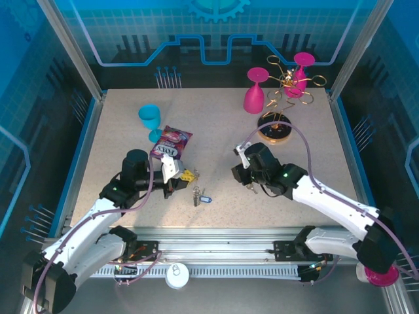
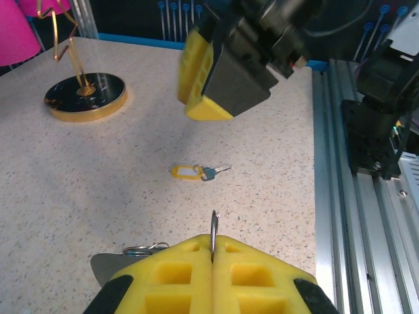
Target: Put the keys on the keyring
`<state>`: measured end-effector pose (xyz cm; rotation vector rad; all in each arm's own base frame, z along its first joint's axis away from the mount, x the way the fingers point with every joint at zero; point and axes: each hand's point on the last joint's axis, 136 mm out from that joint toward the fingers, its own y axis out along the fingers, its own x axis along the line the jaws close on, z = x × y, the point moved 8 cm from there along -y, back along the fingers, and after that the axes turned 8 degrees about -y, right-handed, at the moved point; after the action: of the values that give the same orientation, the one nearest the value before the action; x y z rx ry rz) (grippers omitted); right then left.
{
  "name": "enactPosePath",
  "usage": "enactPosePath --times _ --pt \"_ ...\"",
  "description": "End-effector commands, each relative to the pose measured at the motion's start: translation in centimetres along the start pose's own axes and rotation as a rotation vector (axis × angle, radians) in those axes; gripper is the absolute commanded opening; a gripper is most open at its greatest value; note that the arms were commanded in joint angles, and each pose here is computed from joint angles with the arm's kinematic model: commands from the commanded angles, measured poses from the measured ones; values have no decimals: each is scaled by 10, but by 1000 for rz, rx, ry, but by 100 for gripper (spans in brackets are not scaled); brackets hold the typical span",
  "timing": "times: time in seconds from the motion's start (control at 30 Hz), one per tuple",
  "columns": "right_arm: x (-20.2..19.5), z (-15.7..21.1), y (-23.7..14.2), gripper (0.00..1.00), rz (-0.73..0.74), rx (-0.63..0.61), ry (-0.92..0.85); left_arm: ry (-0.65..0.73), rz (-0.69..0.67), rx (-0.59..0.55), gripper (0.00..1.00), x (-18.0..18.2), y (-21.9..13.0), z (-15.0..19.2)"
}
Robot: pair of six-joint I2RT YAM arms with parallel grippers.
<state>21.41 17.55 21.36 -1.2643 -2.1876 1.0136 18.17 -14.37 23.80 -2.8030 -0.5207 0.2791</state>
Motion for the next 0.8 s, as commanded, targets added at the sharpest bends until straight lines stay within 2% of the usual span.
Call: enactPosePath --times 0.0,0.13,0.33,0.6,0.77 --pt "-26 29 4 34 194 227 315 1 -48 -36 0 1 -3 -11" --pt "-27 35 19 34 164 321 380 -27 -55 -22 0 2 -3 -12" --pt "-30 33 37 34 168 393 408 -51 -40 -10 0 2 -2 -12" --pt "-32 31 55 33 194 457 423 -98 -104 -33 0 6 -4 -13" --pt "-32 35 70 31 212 516 427 -121 -63 -30 0 3 -4 -16"
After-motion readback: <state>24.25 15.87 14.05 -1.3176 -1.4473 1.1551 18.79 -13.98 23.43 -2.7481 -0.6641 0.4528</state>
